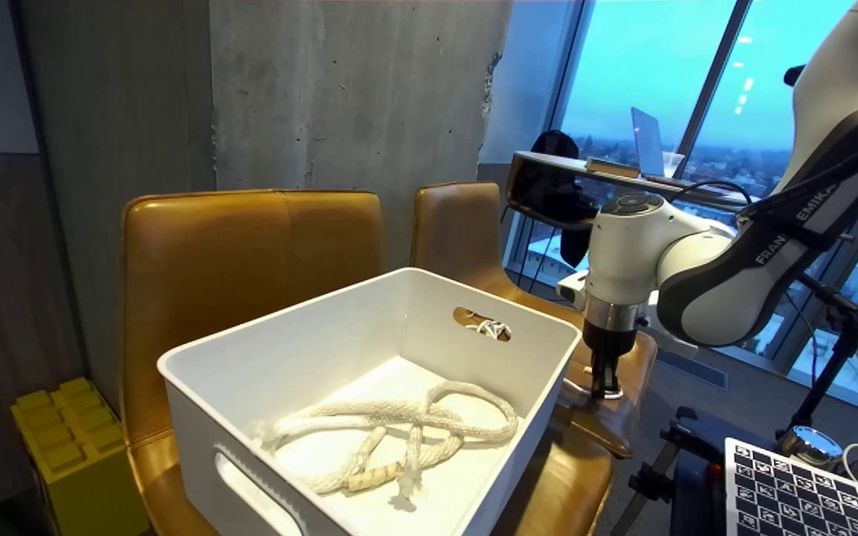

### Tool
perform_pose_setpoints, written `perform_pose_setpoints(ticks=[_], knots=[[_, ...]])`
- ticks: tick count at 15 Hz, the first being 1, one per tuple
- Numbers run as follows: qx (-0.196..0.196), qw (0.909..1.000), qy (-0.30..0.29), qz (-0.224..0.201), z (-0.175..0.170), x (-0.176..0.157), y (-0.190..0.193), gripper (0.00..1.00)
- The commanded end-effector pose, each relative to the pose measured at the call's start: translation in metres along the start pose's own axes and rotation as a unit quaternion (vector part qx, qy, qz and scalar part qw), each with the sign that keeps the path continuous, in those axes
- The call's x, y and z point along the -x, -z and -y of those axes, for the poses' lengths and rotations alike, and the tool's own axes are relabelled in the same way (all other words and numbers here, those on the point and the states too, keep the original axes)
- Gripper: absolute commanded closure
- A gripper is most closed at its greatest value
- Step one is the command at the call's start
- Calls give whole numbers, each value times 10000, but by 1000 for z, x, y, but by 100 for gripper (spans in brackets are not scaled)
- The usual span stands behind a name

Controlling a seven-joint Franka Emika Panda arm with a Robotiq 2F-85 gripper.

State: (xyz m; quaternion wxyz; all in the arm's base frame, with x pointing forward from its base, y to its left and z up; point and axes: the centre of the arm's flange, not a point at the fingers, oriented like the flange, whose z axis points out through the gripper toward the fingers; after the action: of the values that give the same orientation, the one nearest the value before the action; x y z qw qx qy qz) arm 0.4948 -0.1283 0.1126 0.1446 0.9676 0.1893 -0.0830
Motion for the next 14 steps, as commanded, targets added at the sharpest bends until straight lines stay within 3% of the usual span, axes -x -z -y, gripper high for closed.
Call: perform_pose_setpoints(ticks=[1,9,12,14], knots=[[19,10000,-4,-79,-7,1,10,66],[-65,9997,65,-244,-7,-1,1,9],[-66,9994,76,-318,-9,-1,-8,2],[-50,9992,59,-393,-10,1,-15,4]])
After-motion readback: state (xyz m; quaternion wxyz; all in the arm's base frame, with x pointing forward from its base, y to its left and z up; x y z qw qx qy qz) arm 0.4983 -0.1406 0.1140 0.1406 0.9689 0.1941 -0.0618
